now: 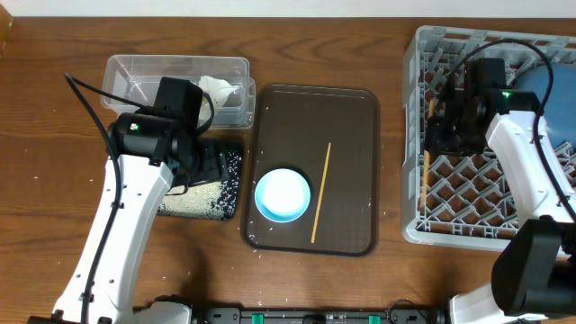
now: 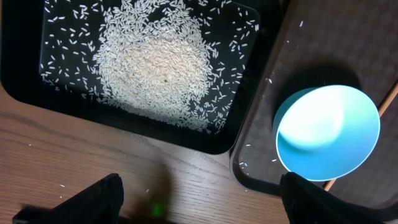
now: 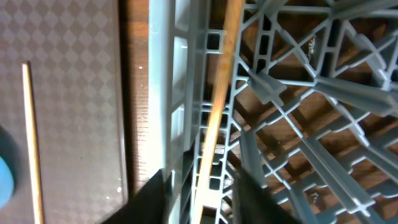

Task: Sort waste into correct bins and load items into the dishwasher rack
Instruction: 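Carry the chopstick to the rack and drop it in the side slot, then reach the right gripper back and grasp the second chopstick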

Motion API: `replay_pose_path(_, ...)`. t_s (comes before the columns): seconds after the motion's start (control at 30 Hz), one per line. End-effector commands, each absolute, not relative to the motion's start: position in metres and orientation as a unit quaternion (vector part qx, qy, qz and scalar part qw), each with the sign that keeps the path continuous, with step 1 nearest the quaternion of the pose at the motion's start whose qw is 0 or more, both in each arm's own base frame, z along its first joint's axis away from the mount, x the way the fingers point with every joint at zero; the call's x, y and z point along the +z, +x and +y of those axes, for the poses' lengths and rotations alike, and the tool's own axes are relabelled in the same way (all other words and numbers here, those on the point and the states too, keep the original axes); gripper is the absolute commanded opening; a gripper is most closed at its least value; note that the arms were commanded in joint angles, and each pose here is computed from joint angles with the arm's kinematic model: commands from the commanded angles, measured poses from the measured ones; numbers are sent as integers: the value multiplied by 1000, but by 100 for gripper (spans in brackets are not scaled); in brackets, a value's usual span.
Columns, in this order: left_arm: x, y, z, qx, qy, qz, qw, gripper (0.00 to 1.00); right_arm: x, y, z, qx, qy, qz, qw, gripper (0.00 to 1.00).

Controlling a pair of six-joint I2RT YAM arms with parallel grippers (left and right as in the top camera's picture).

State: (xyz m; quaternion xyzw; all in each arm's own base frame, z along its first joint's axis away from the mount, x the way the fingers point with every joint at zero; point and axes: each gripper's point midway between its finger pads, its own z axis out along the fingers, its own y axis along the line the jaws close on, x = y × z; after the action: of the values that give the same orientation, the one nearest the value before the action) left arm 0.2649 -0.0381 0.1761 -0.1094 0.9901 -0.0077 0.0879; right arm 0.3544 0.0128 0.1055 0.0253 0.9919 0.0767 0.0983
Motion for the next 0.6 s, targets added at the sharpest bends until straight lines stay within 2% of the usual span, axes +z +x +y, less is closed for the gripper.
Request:
replay_pose_path(0.0,174,265,-35,-1,-112,990,85,84,108,353,19,84,14,991,100,42)
replay_pose_path(0.17,174,265,-35,-1,-113,990,85,83,133,362,23,92,27,988,123,46)
replay_pose_path(0.33,174,265,-35,-1,-112,990,85,84,173,378,62,129,-23,974,183,50)
replay_pose_path(0.57,174,265,-35,-1,-112,990,85,84,150,366,134,148,-55,976,148,50)
